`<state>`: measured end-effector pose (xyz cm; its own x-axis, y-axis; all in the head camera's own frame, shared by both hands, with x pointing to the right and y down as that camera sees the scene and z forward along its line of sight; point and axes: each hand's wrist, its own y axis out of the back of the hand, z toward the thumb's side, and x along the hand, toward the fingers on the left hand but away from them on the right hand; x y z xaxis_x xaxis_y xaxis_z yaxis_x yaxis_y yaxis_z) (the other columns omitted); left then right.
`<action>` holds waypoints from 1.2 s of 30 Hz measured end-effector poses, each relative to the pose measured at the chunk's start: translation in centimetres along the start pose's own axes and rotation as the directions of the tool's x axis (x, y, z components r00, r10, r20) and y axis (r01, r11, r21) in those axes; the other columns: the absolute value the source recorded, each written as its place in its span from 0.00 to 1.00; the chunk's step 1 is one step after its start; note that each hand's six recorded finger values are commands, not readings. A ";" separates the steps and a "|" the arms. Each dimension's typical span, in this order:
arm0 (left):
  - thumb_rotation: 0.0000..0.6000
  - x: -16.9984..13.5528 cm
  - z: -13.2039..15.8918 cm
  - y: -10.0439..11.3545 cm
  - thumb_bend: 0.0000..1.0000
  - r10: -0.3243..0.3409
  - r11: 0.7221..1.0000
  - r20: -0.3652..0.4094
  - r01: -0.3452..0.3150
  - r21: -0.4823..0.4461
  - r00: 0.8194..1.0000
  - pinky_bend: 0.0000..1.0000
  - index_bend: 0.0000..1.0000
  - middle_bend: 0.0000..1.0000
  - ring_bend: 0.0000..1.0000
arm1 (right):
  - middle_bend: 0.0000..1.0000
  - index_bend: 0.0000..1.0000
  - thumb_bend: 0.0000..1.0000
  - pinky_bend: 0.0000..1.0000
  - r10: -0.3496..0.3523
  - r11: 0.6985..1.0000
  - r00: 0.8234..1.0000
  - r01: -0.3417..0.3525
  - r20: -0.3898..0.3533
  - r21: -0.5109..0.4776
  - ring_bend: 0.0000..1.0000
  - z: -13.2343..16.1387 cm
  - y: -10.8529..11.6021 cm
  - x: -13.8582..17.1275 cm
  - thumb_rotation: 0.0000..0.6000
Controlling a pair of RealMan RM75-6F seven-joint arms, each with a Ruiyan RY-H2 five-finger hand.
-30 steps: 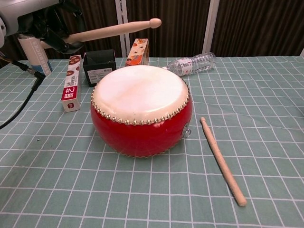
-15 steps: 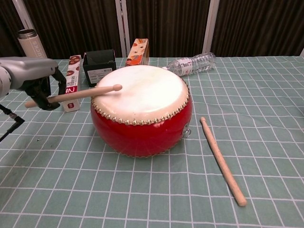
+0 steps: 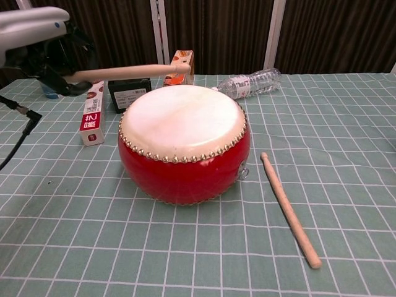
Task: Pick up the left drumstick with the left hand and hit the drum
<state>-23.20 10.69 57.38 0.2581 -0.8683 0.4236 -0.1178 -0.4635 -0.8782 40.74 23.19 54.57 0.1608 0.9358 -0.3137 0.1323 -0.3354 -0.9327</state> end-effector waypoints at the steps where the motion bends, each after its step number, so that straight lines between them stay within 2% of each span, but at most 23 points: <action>1: 1.00 -0.6 -0.3 0.1 0.65 0.004 1.000 0.008 -0.004 -0.005 1.000 0.95 0.81 1.00 1.00 | 0.00 0.00 0.30 0.06 0.000 1.000 1.000 0.000 0.000 0.000 0.00 0.0 0.0 0.0 1.00; 7: 1.00 -3.0 -2.9 -1.1 0.65 -0.044 0.999 -0.018 0.044 0.019 0.999 0.95 0.81 1.00 1.00 | 0.00 0.00 0.30 0.06 0.001 1.000 1.000 -0.001 0.002 0.002 0.00 0.0 0.0 -0.1 1.00; 14: 1.00 -4.2 -6.4 -3.0 0.64 -0.071 0.995 -0.055 0.075 0.062 0.996 0.95 0.80 1.00 1.00 | 0.00 0.00 0.30 0.06 0.003 1.000 1.000 -0.003 0.000 0.005 0.00 0.0 -0.1 -0.1 1.00; 18: 1.00 -4.4 -8.4 -4.5 0.54 -0.095 0.990 -0.085 0.103 0.094 0.992 0.93 0.78 1.00 0.95 | 0.00 0.00 0.30 0.06 0.004 1.000 1.000 -0.004 -0.002 0.005 0.00 0.1 -0.2 -0.1 1.00; 23: 1.00 -4.2 -10.4 -7.1 0.46 -0.150 0.979 -0.117 0.164 0.121 0.982 0.87 0.72 0.98 0.87 | 0.00 0.00 0.30 0.06 0.004 1.000 1.000 -0.004 -0.005 0.005 0.00 0.2 -0.2 -0.2 1.00; 29: 1.00 -3.9 -10.5 -9.3 0.38 -0.212 0.968 -0.141 0.227 0.102 0.967 0.85 0.70 0.96 0.86 | 0.00 0.00 0.30 0.06 0.004 1.000 1.000 -0.004 -0.002 0.000 0.00 0.1 -0.2 -0.2 1.00; 33: 1.00 -3.9 -10.1 -10.1 0.26 -0.234 0.959 -0.144 0.253 0.127 0.961 0.85 0.67 0.94 0.85 | 0.00 0.00 0.30 0.06 0.002 1.000 1.000 -0.002 -0.002 -0.004 0.00 0.1 -0.1 -0.2 1.00; 36: 1.00 -4.1 -10.0 -10.6 0.14 -0.242 0.953 -0.147 0.264 0.151 0.959 0.83 0.57 0.86 0.77 | 0.00 0.00 0.30 0.06 0.000 1.000 1.000 0.000 -0.004 -0.003 0.00 0.1 0.0 -0.2 1.00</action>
<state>-32.58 17.36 67.14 0.1347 -0.7464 0.6517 0.1008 -0.6440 -0.7584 40.60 23.06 54.64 0.1650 0.9352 -0.3133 0.1354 -0.3361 -0.9320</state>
